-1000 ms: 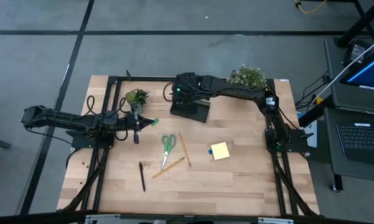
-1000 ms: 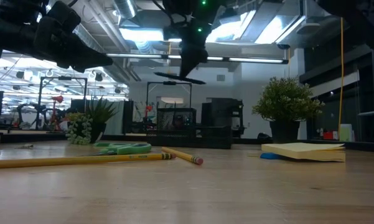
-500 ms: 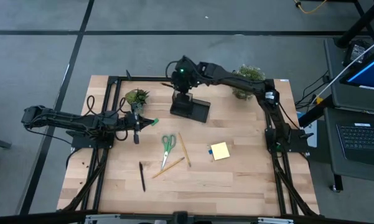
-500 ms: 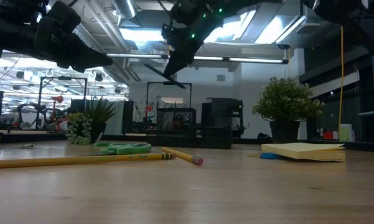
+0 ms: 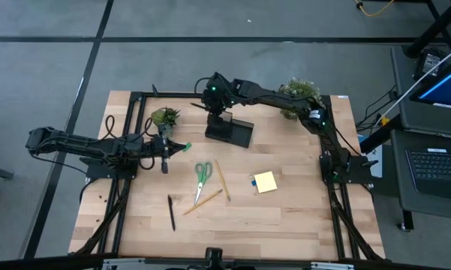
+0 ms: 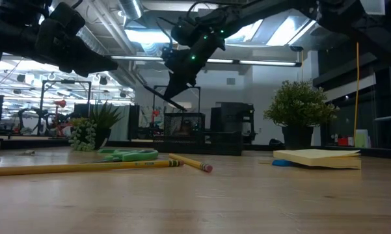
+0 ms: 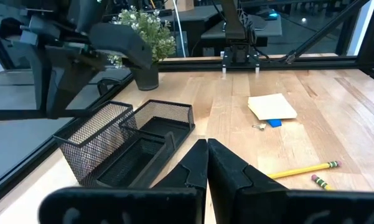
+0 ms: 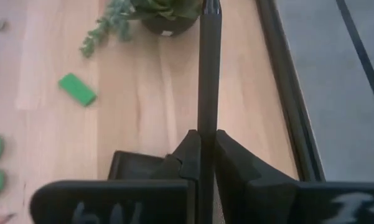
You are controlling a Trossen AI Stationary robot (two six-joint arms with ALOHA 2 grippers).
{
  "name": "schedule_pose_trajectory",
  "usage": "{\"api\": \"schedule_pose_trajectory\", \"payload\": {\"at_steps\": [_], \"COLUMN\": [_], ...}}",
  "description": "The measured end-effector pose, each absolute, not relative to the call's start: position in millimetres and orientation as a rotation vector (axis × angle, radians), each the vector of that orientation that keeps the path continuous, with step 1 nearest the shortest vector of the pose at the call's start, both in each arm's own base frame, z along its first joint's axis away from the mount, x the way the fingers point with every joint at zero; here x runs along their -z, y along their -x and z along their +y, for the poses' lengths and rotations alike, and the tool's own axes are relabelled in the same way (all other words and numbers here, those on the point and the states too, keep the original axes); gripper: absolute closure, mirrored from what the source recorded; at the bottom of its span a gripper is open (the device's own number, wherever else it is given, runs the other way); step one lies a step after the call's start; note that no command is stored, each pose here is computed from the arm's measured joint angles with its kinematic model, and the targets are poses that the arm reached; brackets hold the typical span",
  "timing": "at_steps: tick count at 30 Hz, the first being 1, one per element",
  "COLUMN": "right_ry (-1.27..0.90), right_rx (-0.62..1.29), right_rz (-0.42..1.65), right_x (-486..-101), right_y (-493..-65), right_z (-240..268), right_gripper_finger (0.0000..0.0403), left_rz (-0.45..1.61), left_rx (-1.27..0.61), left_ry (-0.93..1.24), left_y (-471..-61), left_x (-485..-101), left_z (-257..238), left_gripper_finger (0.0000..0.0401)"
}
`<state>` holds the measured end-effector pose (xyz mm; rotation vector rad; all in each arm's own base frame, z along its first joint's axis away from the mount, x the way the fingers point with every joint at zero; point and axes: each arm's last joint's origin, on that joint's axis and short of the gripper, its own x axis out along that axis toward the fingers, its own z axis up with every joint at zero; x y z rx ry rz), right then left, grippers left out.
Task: Pick and place office supplies into organizer
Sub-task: Put the top pen into the desk organizer
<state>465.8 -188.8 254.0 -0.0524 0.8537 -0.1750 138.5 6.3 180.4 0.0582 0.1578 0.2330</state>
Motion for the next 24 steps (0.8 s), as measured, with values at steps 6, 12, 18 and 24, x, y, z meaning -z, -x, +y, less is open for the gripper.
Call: {"api": "schedule_pose_trajectory", "payload": {"at_steps": [6, 12, 18, 24], "right_ry": [0.054, 0.029, -0.011, -0.020], "right_rx": [0.184, 0.189, 0.192, 0.193], "right_rz": [0.824, 0.842, 0.901, 0.911], "right_x": [-256.0, -254.6, -250.6, -250.1], "right_y": [-467.7, -466.3, -461.6, -460.0], "right_z": [-190.1, -189.5, -188.5, -189.9], "right_gripper_finger": [0.0376, 0.0376, 0.0376, 0.0376], "left_rz": [0.158, 0.158, 0.158, 0.158], "left_rx": [-0.233, -0.233, -0.233, -0.233], "left_ry": [-0.058, -0.058, -0.058, -0.058], "left_y": [-138.5, -138.5, -138.5, -138.5], "left_x": [-180.4, -180.4, -180.4, -180.3], "left_z": [6.3, 6.3, 6.3, 6.3], "left_gripper_finger": [0.0399, 0.0396, 0.0399, 0.0396]}}
